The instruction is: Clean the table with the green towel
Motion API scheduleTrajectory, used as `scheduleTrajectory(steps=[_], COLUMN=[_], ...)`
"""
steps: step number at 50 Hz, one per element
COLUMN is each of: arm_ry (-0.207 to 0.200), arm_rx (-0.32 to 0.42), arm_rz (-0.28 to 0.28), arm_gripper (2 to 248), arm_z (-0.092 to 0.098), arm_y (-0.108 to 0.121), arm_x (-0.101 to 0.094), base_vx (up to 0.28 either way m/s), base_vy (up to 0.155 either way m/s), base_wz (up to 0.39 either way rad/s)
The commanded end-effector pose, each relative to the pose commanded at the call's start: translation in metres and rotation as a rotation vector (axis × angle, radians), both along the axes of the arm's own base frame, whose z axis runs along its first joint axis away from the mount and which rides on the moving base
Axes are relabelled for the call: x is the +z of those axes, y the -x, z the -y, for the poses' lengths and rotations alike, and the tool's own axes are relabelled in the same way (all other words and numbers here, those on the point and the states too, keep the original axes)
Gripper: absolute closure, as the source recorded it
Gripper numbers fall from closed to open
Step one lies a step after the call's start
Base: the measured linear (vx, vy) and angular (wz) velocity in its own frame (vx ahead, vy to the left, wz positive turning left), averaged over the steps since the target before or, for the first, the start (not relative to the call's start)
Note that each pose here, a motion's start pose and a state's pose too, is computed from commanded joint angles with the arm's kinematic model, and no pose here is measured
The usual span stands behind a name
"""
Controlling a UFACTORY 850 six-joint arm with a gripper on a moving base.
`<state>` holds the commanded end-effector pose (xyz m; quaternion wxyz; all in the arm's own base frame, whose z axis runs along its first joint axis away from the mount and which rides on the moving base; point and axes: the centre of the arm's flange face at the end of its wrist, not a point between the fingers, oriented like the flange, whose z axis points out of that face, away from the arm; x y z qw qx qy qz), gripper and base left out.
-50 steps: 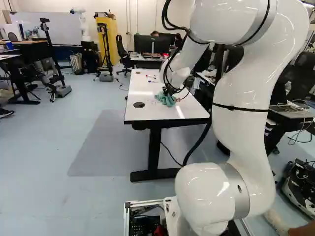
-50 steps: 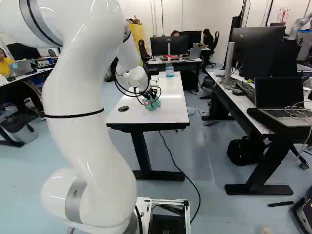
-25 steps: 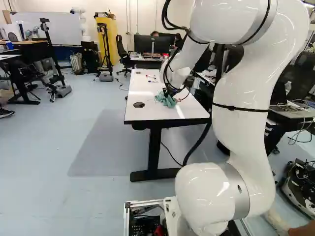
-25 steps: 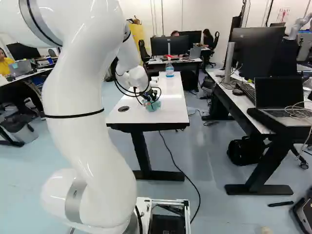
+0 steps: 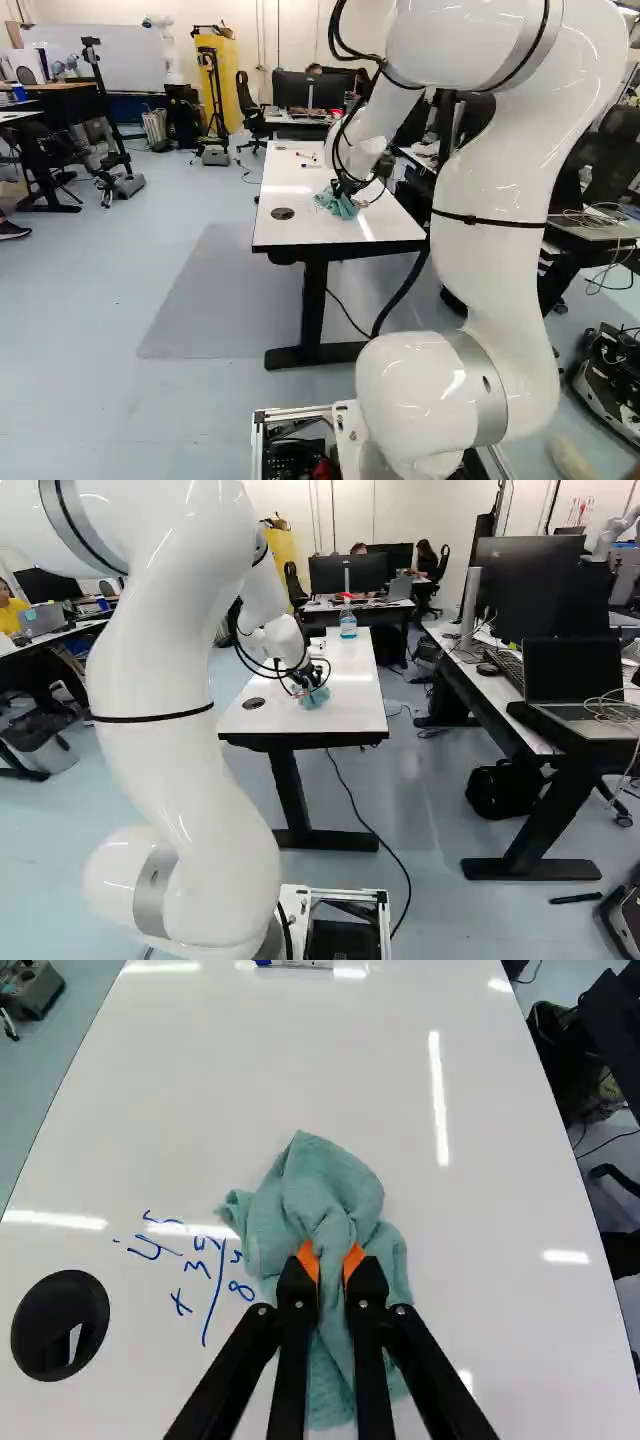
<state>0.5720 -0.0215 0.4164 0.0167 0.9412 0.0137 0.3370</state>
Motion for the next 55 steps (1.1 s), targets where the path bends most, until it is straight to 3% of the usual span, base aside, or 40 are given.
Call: scheduleTrajectory(steps=[12,36,55], arm_ry=[0.0,0.0,-0.001], arm_rx=[0.014,0.074,0.127], arm_rz=[0.008,0.026,0.032], arm_gripper=[204,204,204], arm_z=[-0.008,-0.044,-0.077], arm_y=[-0.013,-0.043,-0.048], arm_x=[-0.001,-0.003,-0.004], base_vx=[0.0,0.0,0.0], base_vy=[0.0,0.0,0.0], base_wz=[0.0,0.0,0.0])
